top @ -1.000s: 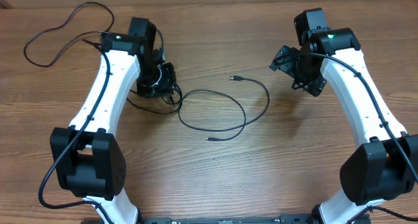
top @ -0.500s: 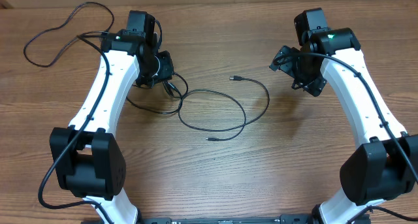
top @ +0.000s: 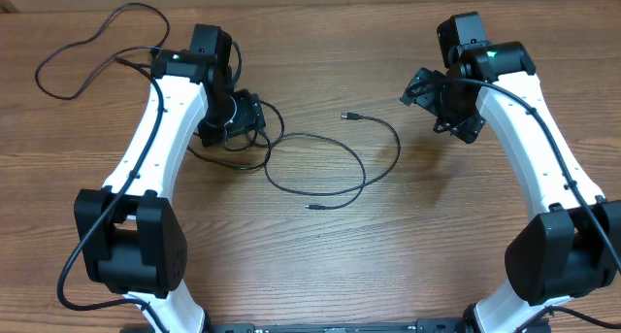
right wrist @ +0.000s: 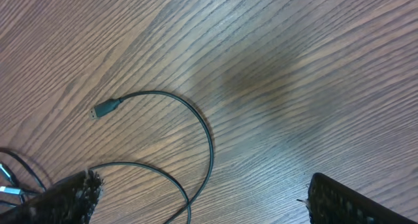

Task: Untangle cables

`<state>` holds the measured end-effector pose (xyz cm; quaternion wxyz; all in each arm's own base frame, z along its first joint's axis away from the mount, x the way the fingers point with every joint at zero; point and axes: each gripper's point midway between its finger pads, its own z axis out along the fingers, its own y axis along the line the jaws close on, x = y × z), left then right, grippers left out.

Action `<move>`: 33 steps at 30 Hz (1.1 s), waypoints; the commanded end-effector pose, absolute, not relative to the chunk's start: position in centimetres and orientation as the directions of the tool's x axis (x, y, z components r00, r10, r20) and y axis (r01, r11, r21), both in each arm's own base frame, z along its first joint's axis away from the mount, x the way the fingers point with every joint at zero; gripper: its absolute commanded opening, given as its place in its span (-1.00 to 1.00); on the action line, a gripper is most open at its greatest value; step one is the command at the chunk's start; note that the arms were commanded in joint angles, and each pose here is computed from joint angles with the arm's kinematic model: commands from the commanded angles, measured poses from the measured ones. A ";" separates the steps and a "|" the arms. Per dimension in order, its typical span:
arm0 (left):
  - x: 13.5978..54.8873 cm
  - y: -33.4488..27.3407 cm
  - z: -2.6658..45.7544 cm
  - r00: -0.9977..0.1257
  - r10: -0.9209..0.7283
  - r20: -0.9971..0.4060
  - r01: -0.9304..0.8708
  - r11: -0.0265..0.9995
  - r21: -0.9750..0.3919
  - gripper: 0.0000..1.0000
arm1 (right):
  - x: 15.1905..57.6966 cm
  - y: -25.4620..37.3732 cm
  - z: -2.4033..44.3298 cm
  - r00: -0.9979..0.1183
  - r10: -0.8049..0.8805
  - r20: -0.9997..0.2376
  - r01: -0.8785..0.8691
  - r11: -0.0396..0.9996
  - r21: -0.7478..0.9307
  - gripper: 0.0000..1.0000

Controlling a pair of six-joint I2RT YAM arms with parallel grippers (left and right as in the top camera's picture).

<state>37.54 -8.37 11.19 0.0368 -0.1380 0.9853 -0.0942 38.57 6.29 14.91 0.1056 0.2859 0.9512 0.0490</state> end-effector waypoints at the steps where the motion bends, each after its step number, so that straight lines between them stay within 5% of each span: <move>1: 35.4 -7.9 9.4 -0.958 -0.287 0.022 -0.286 0.945 -0.161 0.52 | 38.6 6.2 14.9 -0.816 0.552 -0.173 0.531 0.833 0.155 1.00; 10: 35.0 -9.1 5.4 -0.960 -0.278 0.029 -0.277 0.931 -0.237 0.42 | 38.6 6.2 14.9 -0.816 0.552 -0.173 0.531 0.833 0.155 1.00; 17: 39.5 -9.9 5.9 -0.964 -0.198 -0.175 -0.141 0.945 -0.294 0.25 | 38.6 6.2 14.9 -0.815 0.552 -0.173 0.531 0.833 0.155 1.00; 22: 40.9 -10.9 6.4 -0.954 -0.179 -0.242 -0.101 0.948 -0.302 0.38 | 38.6 6.2 14.9 -0.816 0.552 -0.173 0.531 0.833 0.155 1.00; 24: 41.5 -11.0 6.5 -0.944 -0.167 -0.286 -0.090 0.961 -0.263 0.67 | 38.6 6.2 14.9 -0.816 0.552 -0.173 0.531 0.833 0.155 1.00; 29: 42.2 -9.1 6.3 -0.903 -0.281 -0.326 -0.236 0.957 -0.169 0.52 | 38.6 6.2 14.9 -0.816 0.552 -0.173 0.531 0.833 0.155 1.00; 33: 42.5 -7.7 6.4 -0.868 -0.344 -0.359 -0.321 0.939 -0.123 0.61 | 38.6 6.2 14.9 -0.815 0.552 -0.173 0.531 0.833 0.155 1.00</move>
